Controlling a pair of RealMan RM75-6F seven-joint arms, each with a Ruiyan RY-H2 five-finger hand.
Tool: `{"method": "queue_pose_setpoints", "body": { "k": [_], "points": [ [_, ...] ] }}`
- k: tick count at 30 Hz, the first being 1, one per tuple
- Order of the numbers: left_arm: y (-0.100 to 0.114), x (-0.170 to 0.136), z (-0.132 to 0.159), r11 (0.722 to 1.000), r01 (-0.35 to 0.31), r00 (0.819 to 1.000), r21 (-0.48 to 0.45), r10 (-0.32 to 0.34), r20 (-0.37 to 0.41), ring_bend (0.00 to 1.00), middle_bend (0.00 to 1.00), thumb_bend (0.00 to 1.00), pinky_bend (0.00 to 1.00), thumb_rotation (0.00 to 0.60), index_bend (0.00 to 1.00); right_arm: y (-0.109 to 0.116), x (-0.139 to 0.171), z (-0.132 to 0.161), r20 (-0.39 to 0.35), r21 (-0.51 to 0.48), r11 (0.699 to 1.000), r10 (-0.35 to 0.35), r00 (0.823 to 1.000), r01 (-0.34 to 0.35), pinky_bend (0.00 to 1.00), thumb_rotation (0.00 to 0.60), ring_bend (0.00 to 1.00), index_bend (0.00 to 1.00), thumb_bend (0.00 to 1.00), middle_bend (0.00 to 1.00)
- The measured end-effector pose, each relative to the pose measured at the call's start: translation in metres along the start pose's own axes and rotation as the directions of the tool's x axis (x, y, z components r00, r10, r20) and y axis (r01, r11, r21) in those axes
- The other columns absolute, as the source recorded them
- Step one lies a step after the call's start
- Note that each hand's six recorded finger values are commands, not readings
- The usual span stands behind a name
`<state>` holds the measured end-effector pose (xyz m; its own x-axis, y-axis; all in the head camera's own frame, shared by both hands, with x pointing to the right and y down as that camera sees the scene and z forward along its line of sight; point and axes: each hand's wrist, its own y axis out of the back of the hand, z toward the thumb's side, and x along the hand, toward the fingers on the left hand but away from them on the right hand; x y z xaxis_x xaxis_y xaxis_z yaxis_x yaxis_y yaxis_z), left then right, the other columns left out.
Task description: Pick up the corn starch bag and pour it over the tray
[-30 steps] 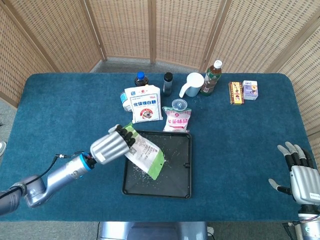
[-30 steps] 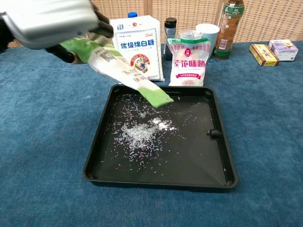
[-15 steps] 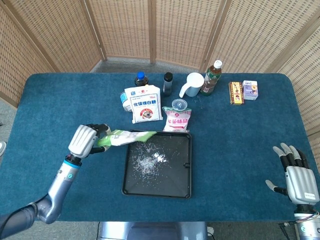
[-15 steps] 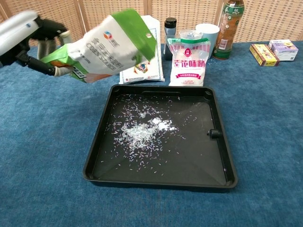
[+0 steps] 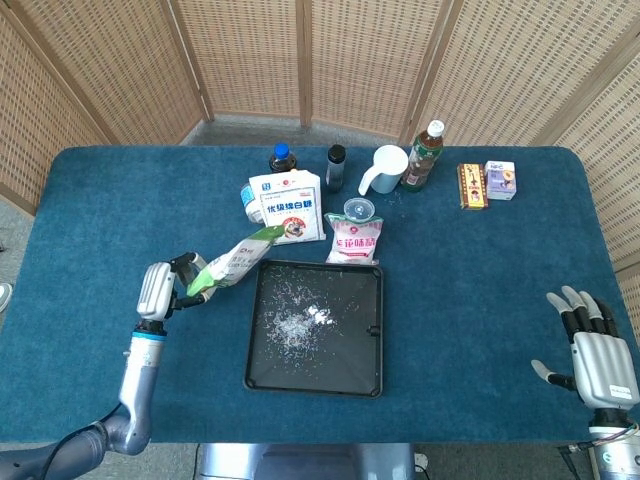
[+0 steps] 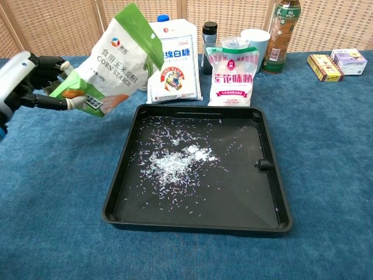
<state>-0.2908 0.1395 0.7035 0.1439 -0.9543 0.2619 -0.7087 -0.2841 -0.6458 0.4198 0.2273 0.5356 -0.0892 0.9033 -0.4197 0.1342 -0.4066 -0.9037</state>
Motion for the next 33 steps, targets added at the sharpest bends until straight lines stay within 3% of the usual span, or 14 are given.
{"method": "queue_pose_setpoints", "body": {
  "k": [2, 4, 6, 8, 10, 14, 19, 24, 28, 33],
  "points": [
    [-0.008, 0.000, 0.000, 1.000, -0.003, 1.000, -0.013, 0.003, -0.014, 0.63, 0.61, 0.40, 0.58, 0.600, 0.80, 0.001, 0.000, 0.000, 0.000, -0.002, 1.000, -0.001, 1.000, 0.001, 0.04, 0.600, 0.02, 0.13, 0.10, 0.07],
    [-0.016, -0.001, -0.001, 1.000, 0.015, 1.000, -0.015, -0.015, -0.019, 0.51, 0.52, 0.38, 0.45, 0.600, 0.74, 0.001, 0.000, -0.001, 0.001, -0.002, 1.000, -0.001, 1.000, 0.001, 0.04, 0.600, 0.02, 0.13, 0.10, 0.07],
    [-0.022, -0.002, -0.002, 0.999, 0.049, 0.999, -0.013, -0.049, -0.023, 0.23, 0.25, 0.32, 0.23, 0.600, 0.51, 0.001, 0.000, -0.001, 0.002, -0.002, 1.000, -0.002, 1.000, 0.002, 0.04, 0.600, 0.02, 0.13, 0.10, 0.07],
    [-0.029, -0.004, -0.004, 0.995, 0.103, 0.994, -0.004, -0.103, -0.033, 0.09, 0.09, 0.26, 0.13, 0.600, 0.34, 0.001, 0.000, -0.001, 0.002, -0.003, 1.000, -0.003, 1.000, 0.003, 0.04, 0.600, 0.02, 0.13, 0.10, 0.07],
    [-0.035, -0.006, -0.005, 0.988, 0.153, 0.987, 0.007, -0.152, -0.040, 0.04, 0.02, 0.21, 0.08, 0.600, 0.24, 0.002, 0.000, -0.001, 0.003, -0.003, 1.000, -0.003, 1.000, 0.004, 0.04, 0.600, 0.02, 0.13, 0.10, 0.07],
    [-0.035, -0.008, -0.001, 0.986, 0.168, 0.986, 0.017, -0.168, -0.019, 0.01, 0.00, 0.15, 0.06, 0.598, 0.19, 0.002, 0.000, -0.002, 0.003, -0.003, 1.000, -0.003, 1.000, 0.003, 0.04, 0.600, 0.02, 0.13, 0.10, 0.07],
    [-0.024, -0.012, 0.005, 0.989, 0.137, 0.990, 0.058, -0.139, 0.030, 0.00, 0.00, 0.09, 0.03, 0.518, 0.17, 0.000, 0.000, 0.000, -0.002, 0.001, 1.000, 0.003, 1.000, -0.003, 0.04, 0.600, 0.02, 0.13, 0.10, 0.07],
    [-0.016, -0.022, -0.002, 0.983, 0.140, 0.989, 0.123, -0.144, 0.024, 0.00, 0.00, 0.02, 0.00, 0.433, 0.13, 0.001, 0.001, 0.001, -0.005, 0.002, 1.000, 0.003, 1.000, -0.003, 0.04, 0.600, 0.02, 0.13, 0.10, 0.07],
    [-0.004, -0.030, -0.004, 0.981, 0.128, 0.991, 0.144, -0.132, 0.019, 0.00, 0.00, 0.02, 0.00, 0.429, 0.12, 0.000, 0.001, 0.002, -0.009, 0.003, 1.000, 0.004, 1.000, -0.004, 0.04, 0.600, 0.02, 0.13, 0.10, 0.07],
    [0.030, -0.040, -0.007, 0.981, 0.063, 0.997, 0.184, -0.071, 0.034, 0.00, 0.00, 0.02, 0.00, 0.433, 0.13, 0.000, 0.002, 0.003, -0.013, 0.004, 1.000, 0.004, 1.000, -0.004, 0.04, 0.600, 0.02, 0.13, 0.10, 0.07]
  ]
}}
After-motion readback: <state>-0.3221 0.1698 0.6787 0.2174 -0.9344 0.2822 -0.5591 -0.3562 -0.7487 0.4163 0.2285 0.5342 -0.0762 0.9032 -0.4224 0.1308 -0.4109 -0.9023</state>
